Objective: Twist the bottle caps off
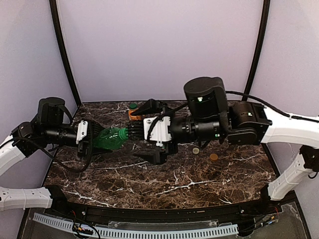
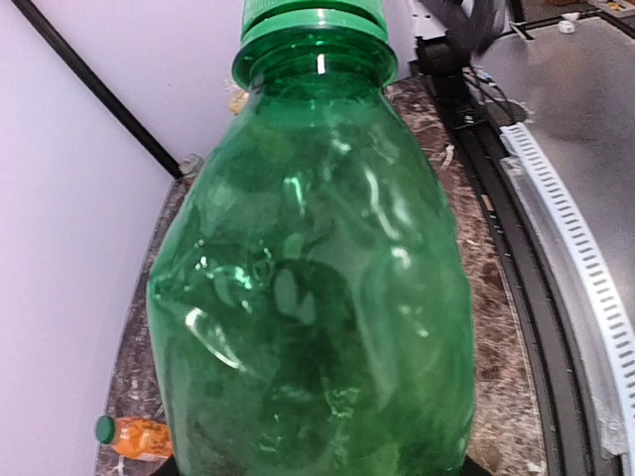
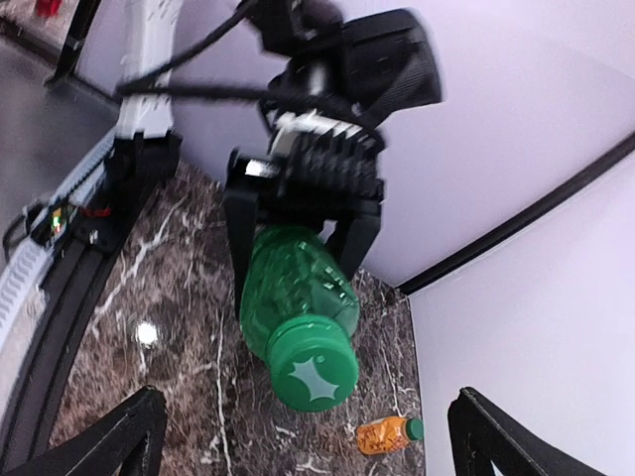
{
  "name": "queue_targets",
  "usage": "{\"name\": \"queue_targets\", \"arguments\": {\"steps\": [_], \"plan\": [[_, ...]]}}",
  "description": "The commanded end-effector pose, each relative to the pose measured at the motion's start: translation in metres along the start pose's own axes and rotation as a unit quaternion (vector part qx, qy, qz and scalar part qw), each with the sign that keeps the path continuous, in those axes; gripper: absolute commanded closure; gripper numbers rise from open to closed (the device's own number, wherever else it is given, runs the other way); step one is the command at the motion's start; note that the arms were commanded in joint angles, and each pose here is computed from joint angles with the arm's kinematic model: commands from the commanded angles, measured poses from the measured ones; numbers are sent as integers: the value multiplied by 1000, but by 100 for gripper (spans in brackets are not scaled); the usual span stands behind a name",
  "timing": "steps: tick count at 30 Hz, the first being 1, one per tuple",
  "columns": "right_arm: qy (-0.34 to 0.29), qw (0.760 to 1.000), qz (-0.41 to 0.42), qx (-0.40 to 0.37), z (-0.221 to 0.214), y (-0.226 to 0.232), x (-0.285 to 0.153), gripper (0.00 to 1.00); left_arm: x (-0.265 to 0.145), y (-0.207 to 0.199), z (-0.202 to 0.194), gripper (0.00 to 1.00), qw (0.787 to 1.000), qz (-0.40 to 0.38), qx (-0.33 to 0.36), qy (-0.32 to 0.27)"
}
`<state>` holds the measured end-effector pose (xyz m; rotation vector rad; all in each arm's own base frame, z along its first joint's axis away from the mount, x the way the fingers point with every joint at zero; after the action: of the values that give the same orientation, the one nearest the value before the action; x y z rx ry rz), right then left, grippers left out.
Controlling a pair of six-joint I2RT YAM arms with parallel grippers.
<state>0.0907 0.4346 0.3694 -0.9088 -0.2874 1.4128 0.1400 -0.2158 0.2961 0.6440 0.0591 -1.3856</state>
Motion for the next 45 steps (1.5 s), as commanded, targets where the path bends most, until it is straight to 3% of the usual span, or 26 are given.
{"name": "queue_targets", "arguments": {"steps": [1,4,7,9,11,16,30,37,39,45], "plan": [[-100,979,-83,155,32,-52,-37,2,-4,45,12,93,988,146,52,-18],[-116,950,-99,271,25,-75,-39,1,-13,78,10,93,963,258,83,0],[-102,861,-175,467,-10,-113,-40,2,-18,96,5,92,938,325,119,19],[-96,804,-184,557,-31,-122,-37,8,-20,101,0,92,926,348,142,36],[-102,777,-176,596,-36,-125,-32,13,-21,105,-6,93,915,366,162,56],[-112,764,-143,619,-28,-128,-14,18,-20,106,-18,93,900,376,200,91],[-66,755,-118,641,-50,-118,38,32,-16,101,-17,94,903,363,212,84],[-37,754,-87,650,-57,-103,52,34,-16,101,-17,94,903,361,216,84],[-31,752,-86,653,-59,-99,51,40,-16,101,-17,94,903,361,217,84],[-29,748,-85,658,-61,-96,45,70,-16,101,-16,94,903,361,220,83]]}}
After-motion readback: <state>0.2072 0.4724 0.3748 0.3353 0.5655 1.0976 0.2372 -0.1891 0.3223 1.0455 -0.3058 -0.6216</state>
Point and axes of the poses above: each gripper's point midway between its finger pads, its own x axis out along the fingers, its own y axis along the line the jaws close on, z = x × y, the point moved 3 cm from there along -x, back along the fingers, and after that the axes turned 2 degrees about -x, right-handed, at the moved point
